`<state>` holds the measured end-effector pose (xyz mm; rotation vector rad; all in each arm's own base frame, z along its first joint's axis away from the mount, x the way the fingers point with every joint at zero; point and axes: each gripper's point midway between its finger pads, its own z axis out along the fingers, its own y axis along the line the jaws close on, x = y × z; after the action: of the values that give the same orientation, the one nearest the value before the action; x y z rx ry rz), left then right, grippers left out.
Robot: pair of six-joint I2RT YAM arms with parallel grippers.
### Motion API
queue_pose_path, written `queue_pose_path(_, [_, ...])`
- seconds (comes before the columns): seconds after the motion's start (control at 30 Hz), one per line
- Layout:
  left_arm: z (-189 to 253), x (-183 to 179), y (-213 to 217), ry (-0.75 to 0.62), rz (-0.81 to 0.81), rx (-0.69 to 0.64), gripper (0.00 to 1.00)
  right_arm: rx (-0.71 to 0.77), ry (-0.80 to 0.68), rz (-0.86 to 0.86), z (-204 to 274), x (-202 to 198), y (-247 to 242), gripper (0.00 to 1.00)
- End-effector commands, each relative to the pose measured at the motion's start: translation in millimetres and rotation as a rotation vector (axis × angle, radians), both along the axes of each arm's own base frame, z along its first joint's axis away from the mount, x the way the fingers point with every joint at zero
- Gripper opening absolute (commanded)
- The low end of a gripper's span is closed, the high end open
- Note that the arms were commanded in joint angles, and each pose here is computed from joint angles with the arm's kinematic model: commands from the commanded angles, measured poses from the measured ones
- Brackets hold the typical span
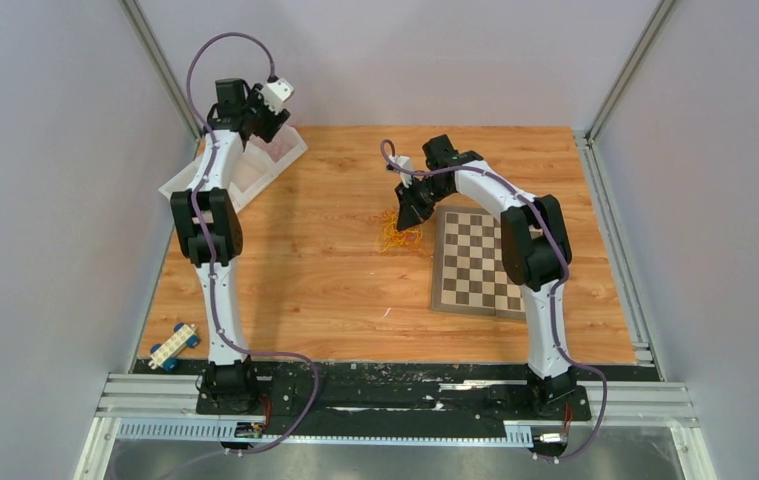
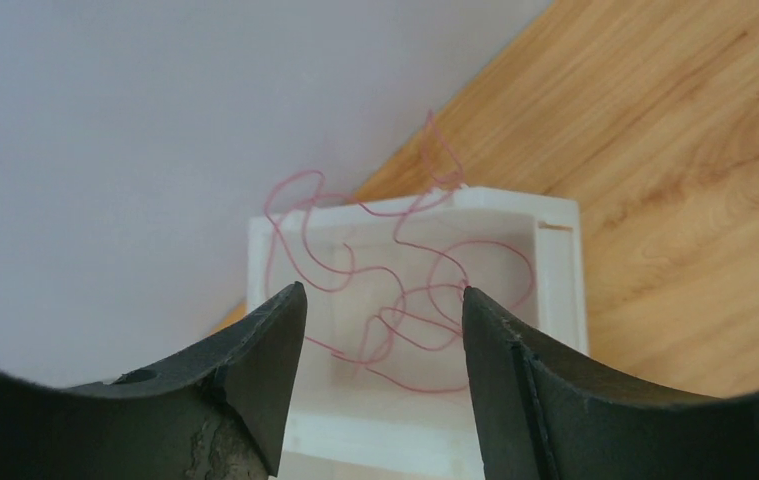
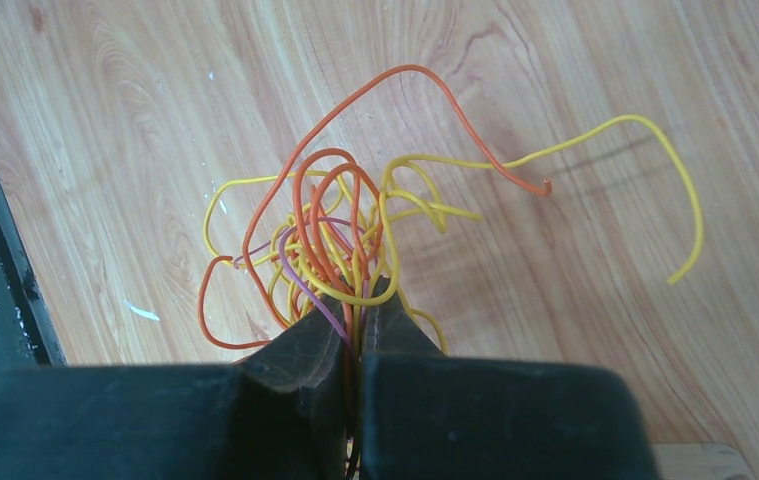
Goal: Untangle the cables
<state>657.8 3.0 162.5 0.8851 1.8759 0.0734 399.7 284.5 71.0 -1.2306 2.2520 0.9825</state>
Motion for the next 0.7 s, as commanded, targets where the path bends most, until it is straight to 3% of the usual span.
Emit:
queue_pose_path(0.0, [58, 29, 3, -0.238, -0.044, 0.046, 0.66, 0.012, -0.022, 0.003, 2, 6, 3, 0.02])
queue_pose_path(0.1, [59, 32, 0, -0.185, 0.092, -0.174, 0.61, 0.005, -0.022, -0.001, -1, 7, 2, 0.03])
queue_pose_path(0.27, [62, 23, -10, -0.062, 0.365, -0.607, 0.68, 0.003, -0.018, -0.002, -3, 8, 2, 0.04])
queue_pose_path(0.37, [63, 24, -8, -0.051, 0.518, -0.7, 0.7, 0.003, -0.009, 0.0, -5, 5, 2, 0.05])
queue_pose_path(0.47, [54, 28, -10, -0.024, 0.599, -0.78, 0.82, 0.001, -0.006, -0.003, -6, 5, 1, 0.05])
queue_pose_path(0.67, [35, 43, 13, -0.049, 0.79, -0.827, 0.81, -0.002, -0.01, -0.005, -5, 6, 1, 0.06])
